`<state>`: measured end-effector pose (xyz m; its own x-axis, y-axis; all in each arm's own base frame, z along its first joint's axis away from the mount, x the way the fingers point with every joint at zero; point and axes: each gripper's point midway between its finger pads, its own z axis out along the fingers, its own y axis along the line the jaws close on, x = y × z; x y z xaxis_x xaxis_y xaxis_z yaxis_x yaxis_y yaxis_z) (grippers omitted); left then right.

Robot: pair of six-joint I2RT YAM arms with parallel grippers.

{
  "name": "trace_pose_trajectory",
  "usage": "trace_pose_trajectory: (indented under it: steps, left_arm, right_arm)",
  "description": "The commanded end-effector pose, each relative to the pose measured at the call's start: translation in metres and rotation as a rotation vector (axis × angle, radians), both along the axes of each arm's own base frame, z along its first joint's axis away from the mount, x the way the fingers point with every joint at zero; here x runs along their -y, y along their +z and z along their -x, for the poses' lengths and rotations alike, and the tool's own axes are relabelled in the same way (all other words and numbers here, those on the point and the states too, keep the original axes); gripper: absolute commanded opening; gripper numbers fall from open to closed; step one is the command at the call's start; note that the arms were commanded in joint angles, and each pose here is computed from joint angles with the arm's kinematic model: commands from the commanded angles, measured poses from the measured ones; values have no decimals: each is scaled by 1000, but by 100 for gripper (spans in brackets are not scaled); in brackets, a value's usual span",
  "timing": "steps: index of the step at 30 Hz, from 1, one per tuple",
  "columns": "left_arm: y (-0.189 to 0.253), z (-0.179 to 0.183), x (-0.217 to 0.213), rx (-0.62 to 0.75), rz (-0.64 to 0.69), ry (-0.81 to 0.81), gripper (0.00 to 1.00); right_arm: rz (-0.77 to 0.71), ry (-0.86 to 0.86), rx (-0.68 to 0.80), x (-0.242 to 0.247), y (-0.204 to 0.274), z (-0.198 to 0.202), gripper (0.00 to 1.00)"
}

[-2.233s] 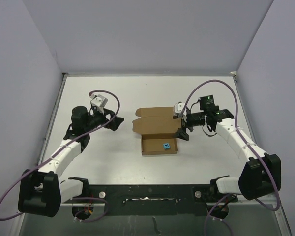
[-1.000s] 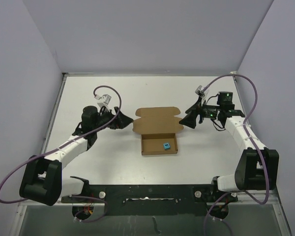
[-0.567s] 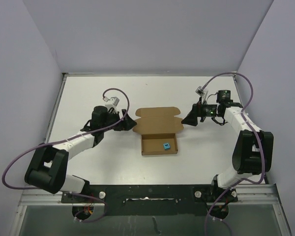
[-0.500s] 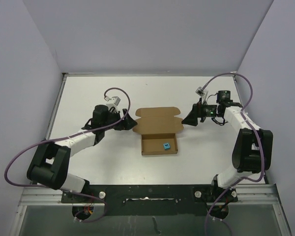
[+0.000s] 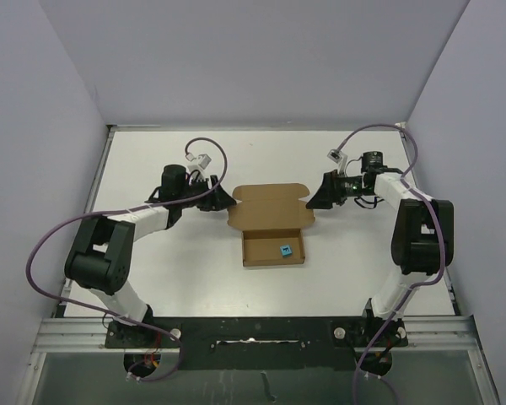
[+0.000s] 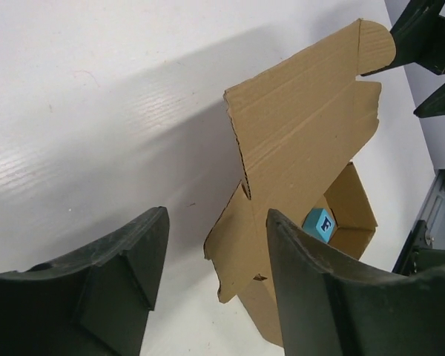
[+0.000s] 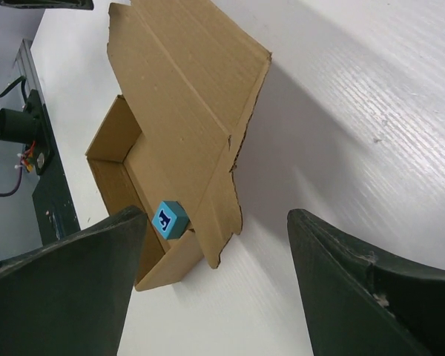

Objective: Fold the paper box

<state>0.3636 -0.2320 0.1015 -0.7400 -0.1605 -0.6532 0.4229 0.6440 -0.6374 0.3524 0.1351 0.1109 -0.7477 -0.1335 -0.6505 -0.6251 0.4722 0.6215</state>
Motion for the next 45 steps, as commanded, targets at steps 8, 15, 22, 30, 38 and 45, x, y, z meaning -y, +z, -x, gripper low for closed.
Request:
trace_pose_trajectory:
  steps: [8,15,22,30,38,45]
  left_arm:
    - [7,-4,21,6,103,-162,45]
    - [8,-3,26,-11,132,-193,24]
    - [13,7,31,21,165,-240,0]
    - [19,15,37,73,180,-252,0]
    - [19,16,35,83,157,-211,0]
    - [20,15,34,88,150,-190,0]
  right_arm:
    - [-31,21,2,-10,11,-3,75]
    - [-41,6,-16,-10,9,-5,68]
    - [-60,-1,-34,-10,8,-5,62]
    - [-66,0,-51,-9,5,-1,50]
    - [-49,14,-45,-10,7,8,40]
    - [14,3,-21,-5,8,11,31]
